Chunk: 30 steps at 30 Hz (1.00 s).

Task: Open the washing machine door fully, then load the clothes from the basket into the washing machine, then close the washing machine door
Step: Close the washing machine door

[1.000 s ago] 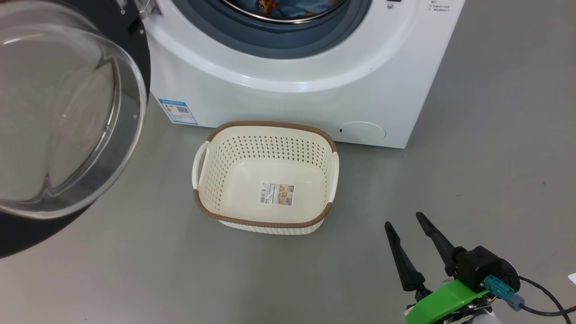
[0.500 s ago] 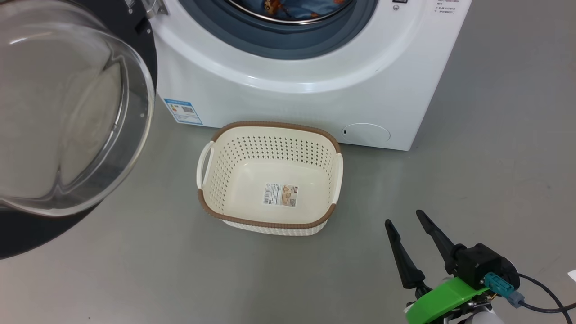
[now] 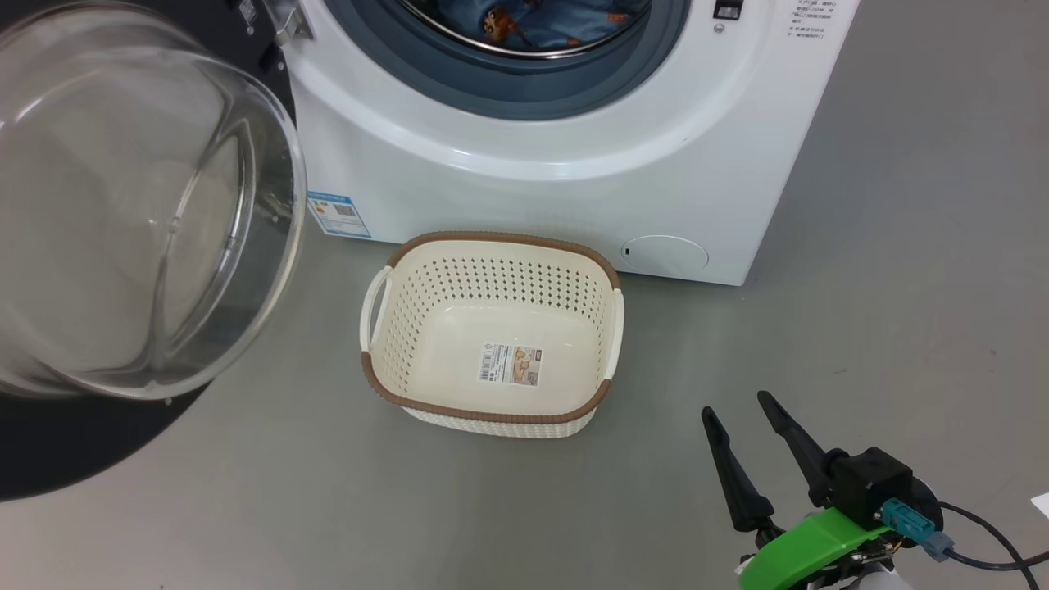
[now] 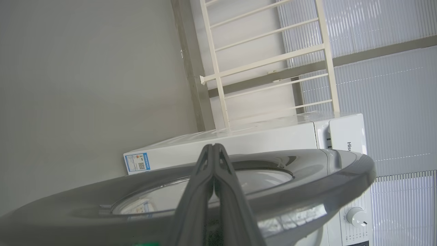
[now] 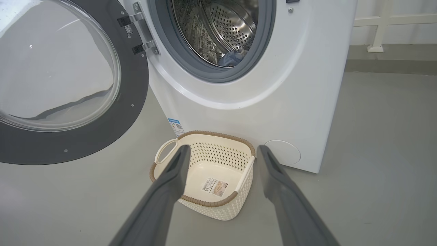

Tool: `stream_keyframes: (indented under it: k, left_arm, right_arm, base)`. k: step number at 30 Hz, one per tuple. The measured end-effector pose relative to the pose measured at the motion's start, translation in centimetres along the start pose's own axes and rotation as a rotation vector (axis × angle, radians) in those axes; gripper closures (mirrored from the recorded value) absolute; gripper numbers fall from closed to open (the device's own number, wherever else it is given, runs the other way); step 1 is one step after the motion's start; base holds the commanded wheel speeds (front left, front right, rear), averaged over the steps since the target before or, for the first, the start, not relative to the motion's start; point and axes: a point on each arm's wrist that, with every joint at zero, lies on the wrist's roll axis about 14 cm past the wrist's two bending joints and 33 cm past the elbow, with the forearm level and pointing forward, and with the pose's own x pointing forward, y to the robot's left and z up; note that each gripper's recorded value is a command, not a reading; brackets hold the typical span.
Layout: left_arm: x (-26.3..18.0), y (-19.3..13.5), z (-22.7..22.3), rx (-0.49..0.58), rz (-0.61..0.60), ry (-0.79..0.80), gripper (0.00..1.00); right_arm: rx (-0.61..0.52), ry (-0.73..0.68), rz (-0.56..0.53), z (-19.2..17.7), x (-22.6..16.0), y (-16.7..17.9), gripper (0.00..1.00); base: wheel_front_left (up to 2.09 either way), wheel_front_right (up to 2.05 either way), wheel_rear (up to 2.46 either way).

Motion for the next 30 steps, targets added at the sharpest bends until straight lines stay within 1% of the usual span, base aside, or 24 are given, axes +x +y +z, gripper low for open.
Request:
stream_keyframes:
  k: [3, 9, 14, 18, 24, 30]
  left_arm:
    - [-0.1, -0.2, -0.8, -0.009, -0.013, 0.047, 1.00]
    - [-1.1, -0.3, -4.1, -0.033, -0.038, 0.240, 1.00]
    - [-2.5, -1.2, -7.6, -0.070, -0.110, 0.430, 1.00]
    - [-3.9, -0.9, -9.5, -0.094, -0.122, 0.515, 1.00]
    - [-5.8, -2.6, -12.8, -0.138, -0.242, 0.618, 1.00]
    - [-8.3, -3.5, -17.0, -0.133, -0.323, 0.734, 1.00]
  right_arm:
    - [0.002, 0.001, 0.000, 0.0, 0.0, 0.0, 0.00]
    - [0.006, 0.000, 0.004, 0.1, -0.2, 0.3, 0.00]
    - [0.010, -0.004, 0.011, 0.2, -0.4, 0.7, 0.00]
    - [0.012, -0.006, 0.017, 0.3, -0.5, 0.9, 0.00]
    - [0.021, -0.013, 0.002, 0.6, -1.0, 0.6, 0.00]
    - [0.027, -0.036, -0.033, 1.3, -1.8, -0.3, 0.00]
  base:
    - [0.00, 0.00, 0.00]
    - [0.00, 0.00, 0.00]
    - [0.00, 0.00, 0.00]
    - [0.00, 0.00, 0.00]
    - [0.00, 0.00, 0.00]
    - [0.00, 0.00, 0.00]
